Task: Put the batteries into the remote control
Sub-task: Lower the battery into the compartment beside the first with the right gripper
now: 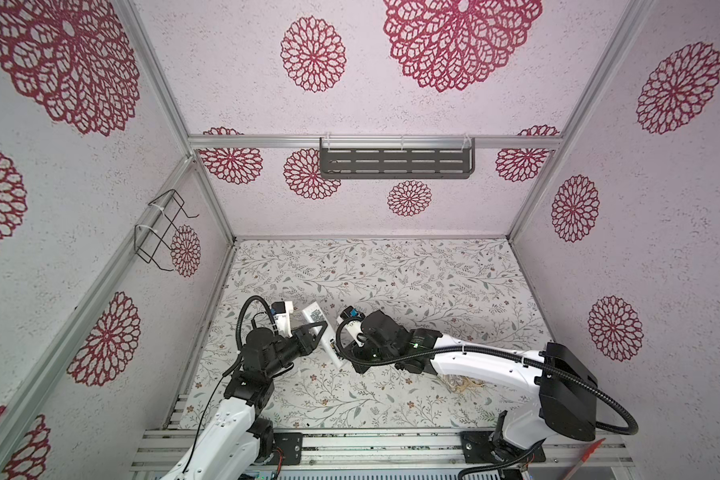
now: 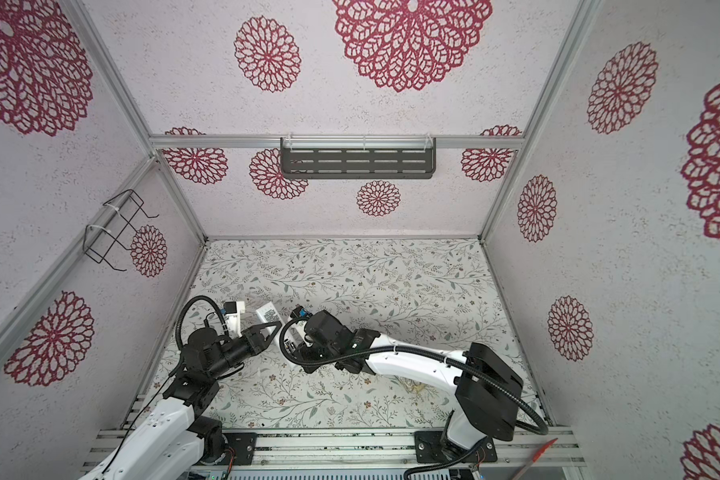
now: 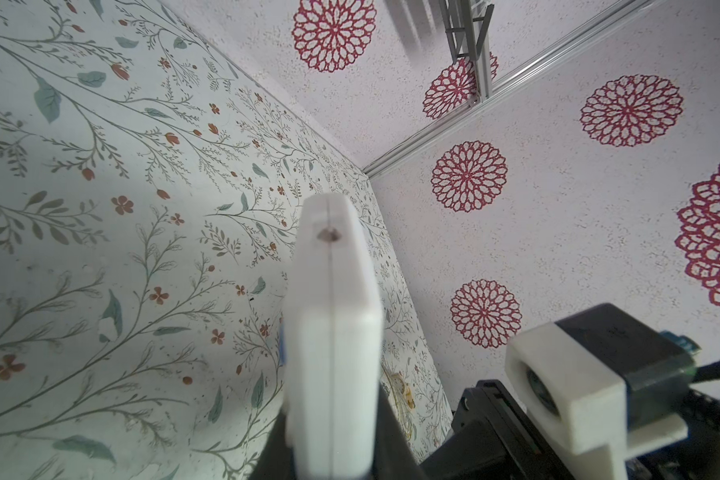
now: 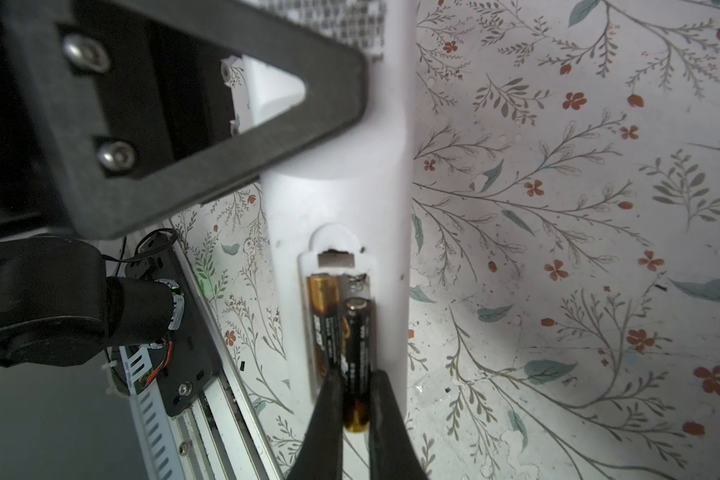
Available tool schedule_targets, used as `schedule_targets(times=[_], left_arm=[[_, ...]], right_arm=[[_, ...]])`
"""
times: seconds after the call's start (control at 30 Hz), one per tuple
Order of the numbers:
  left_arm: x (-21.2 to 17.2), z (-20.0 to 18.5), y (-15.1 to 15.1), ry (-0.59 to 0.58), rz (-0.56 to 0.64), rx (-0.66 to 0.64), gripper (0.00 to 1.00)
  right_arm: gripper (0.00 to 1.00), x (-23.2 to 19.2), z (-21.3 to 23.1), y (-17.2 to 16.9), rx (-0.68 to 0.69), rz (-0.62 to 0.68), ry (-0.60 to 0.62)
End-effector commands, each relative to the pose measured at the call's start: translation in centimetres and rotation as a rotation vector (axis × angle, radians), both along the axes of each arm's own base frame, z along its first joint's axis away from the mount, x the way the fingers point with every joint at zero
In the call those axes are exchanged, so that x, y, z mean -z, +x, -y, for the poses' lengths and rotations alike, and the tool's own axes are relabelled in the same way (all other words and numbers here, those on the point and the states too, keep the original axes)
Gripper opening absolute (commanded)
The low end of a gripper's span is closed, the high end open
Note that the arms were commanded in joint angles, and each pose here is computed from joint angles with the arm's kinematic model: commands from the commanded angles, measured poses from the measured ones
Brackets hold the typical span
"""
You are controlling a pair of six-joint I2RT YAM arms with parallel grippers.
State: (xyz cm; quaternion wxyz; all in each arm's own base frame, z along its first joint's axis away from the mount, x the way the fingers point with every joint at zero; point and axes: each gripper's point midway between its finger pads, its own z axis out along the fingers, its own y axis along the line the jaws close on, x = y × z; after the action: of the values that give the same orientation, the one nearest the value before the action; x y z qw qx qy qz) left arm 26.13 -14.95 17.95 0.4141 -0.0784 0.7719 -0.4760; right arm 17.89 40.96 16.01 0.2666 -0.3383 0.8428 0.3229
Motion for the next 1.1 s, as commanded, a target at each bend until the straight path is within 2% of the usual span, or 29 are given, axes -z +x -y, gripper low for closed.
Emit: schedule_targets(times=[0.0, 0.67, 1.07], left_arm=[[-1.3, 0.0, 0.3, -0.015, 0.055, -0.001, 0.00], [-1.4, 0.1, 0.2, -0.022, 0.062, 0.008, 0.00], [-1.4, 0.2, 0.2, -0.028, 0.061, 0.014, 0.00]], right_arm=[[0.00, -0.8, -0.6, -0.2, -0.003, -0.015, 0.017], [0.00, 0.2, -0.8, 0.2, 0.011, -0.020, -0.022], [0.15, -0.3, -0.7, 0.3, 0.022, -0.001, -0.025]])
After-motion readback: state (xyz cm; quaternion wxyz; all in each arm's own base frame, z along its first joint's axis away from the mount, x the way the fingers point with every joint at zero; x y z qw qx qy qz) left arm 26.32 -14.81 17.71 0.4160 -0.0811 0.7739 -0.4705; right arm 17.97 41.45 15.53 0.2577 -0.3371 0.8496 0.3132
